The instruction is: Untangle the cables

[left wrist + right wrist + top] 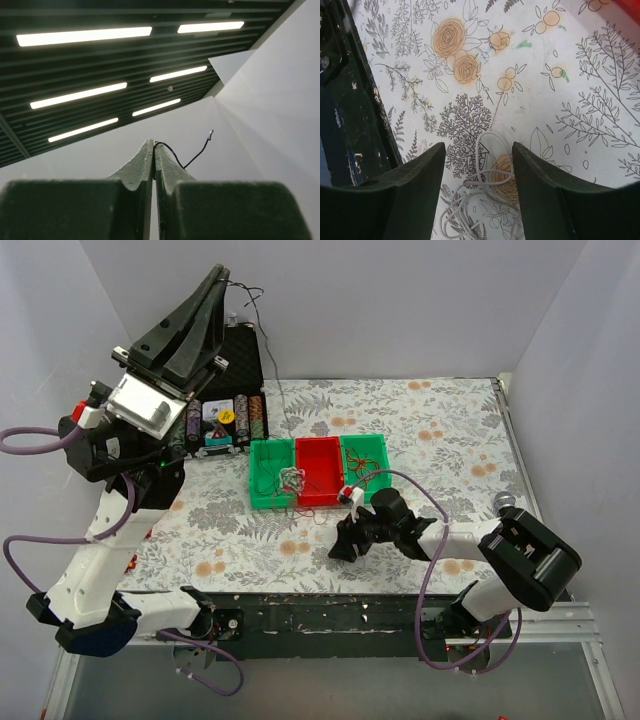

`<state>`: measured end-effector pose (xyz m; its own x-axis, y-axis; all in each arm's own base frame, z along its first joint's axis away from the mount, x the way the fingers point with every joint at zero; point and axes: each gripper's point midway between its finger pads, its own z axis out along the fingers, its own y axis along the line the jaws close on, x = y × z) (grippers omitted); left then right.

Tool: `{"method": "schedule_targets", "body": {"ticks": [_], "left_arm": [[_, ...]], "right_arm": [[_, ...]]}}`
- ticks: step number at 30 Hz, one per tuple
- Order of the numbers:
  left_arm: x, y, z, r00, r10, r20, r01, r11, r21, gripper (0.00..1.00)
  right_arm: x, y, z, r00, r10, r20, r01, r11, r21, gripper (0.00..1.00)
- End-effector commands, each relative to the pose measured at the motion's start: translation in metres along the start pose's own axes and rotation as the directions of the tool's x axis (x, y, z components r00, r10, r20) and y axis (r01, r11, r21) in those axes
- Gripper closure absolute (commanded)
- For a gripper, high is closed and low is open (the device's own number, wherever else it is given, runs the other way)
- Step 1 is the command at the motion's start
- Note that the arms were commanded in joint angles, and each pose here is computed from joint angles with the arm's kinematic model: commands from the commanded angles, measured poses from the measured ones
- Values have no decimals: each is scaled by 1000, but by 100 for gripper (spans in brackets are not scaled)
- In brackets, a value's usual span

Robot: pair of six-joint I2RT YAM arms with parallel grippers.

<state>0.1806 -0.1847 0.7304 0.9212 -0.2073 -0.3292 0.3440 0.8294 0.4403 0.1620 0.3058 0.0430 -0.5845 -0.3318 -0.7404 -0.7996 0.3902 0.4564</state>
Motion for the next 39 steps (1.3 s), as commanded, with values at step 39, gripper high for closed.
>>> {"method": "schedule_targets", "body": {"ticks": [39], "left_arm": [[35, -57, -57, 970, -158, -183, 185, 972, 143, 100]], "right_arm": [[-213, 152, -80, 802, -302, 516, 463, 859, -218, 51]]}}
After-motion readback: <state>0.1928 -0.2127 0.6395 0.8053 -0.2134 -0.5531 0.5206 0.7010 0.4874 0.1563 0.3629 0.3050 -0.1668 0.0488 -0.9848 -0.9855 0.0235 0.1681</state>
